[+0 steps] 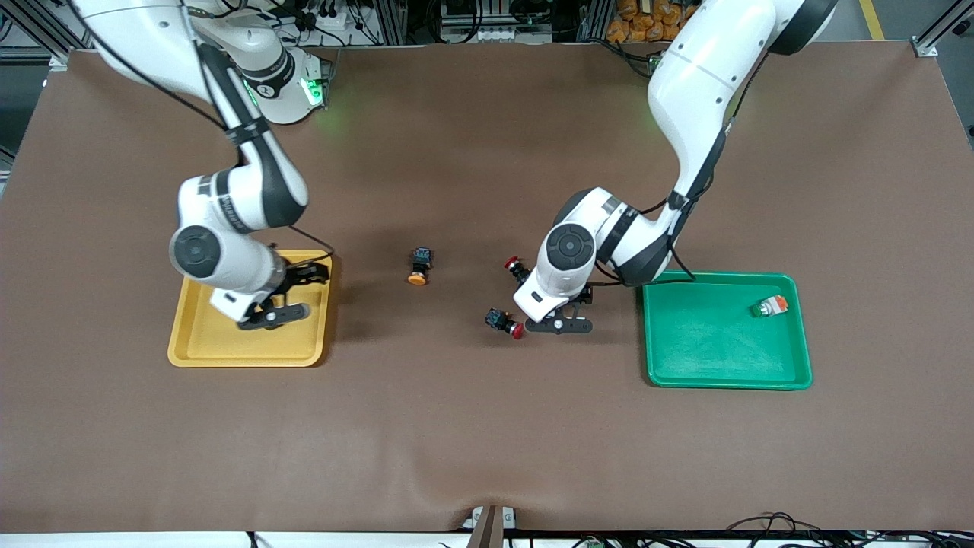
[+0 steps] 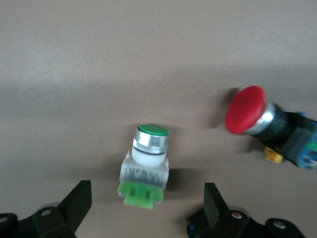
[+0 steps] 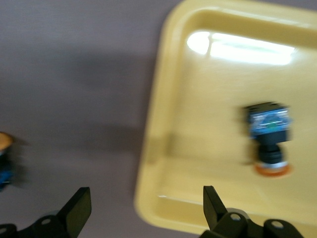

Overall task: Place green and yellow buttons in trays
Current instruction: 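Grasp the second yellow button with the right gripper while the left grasps green, then place the yellow button in the yellow tray while the left gripper places green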

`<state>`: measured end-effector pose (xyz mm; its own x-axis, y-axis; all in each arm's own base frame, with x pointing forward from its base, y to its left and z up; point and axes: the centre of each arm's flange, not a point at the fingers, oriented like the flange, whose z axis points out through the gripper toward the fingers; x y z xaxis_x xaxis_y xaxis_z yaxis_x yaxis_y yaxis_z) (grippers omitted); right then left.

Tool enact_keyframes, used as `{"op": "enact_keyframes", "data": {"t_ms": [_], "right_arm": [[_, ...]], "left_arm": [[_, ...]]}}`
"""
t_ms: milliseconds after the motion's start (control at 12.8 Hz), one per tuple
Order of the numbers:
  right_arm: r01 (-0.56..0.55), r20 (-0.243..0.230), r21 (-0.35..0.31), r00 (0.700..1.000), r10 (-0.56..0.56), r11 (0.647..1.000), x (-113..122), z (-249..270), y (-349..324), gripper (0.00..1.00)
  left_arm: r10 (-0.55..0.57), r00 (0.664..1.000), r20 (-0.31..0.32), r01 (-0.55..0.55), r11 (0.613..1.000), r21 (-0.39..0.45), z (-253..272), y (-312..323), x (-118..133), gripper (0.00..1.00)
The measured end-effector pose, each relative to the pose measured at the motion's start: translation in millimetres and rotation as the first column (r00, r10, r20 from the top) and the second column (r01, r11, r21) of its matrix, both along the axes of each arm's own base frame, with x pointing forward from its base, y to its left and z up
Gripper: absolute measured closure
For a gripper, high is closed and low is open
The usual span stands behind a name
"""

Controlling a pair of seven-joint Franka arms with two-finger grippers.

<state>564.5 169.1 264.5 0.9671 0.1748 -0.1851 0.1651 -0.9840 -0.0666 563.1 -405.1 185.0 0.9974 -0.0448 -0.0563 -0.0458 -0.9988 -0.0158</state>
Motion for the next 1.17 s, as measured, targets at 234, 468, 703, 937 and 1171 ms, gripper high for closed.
{"op": "enact_keyframes", "data": {"t_ms": [234, 468, 703, 937, 1171], "right_arm": [[0.070, -0.011, 0.021, 0.998, -0.070, 0.997, -16.3, 0.3, 50.6, 0.00], [0.147, 0.022, 0.025, 0.989, -0.148, 0.989, -32.3, -1.0, 100.0, 0.00], [0.194, 0.055, 0.023, 0.979, -0.195, 0.981, -54.7, -17.6, 147.5, 0.00], [0.212, 0.074, 0.023, 0.974, -0.213, 0.977, -71.0, -44.2, 170.8, 0.00], [0.219, 0.093, 0.027, 0.971, -0.221, 0.975, -78.1, -67.8, 178.0, 0.00]], "left_arm": [[0.003, 1.000, -0.012, -0.003, 1.000, 0.006, -12.6, 2.7, -0.7, 0.05], [0.008, 1.000, -0.005, -0.008, 1.000, 0.002, -9.4, 3.9, 3.2, 0.37], [0.017, 1.000, 0.009, -0.017, 1.000, -0.007, -1.9, 5.8, 10.5, 0.59], [0.056, 0.997, 0.048, -0.055, 0.998, -0.030, 23.4, 6.4, 22.8, 0.59], [0.179, 0.977, 0.114, -0.172, 0.983, -0.065, 96.2, 21.8, 43.3, 0.59]]}}
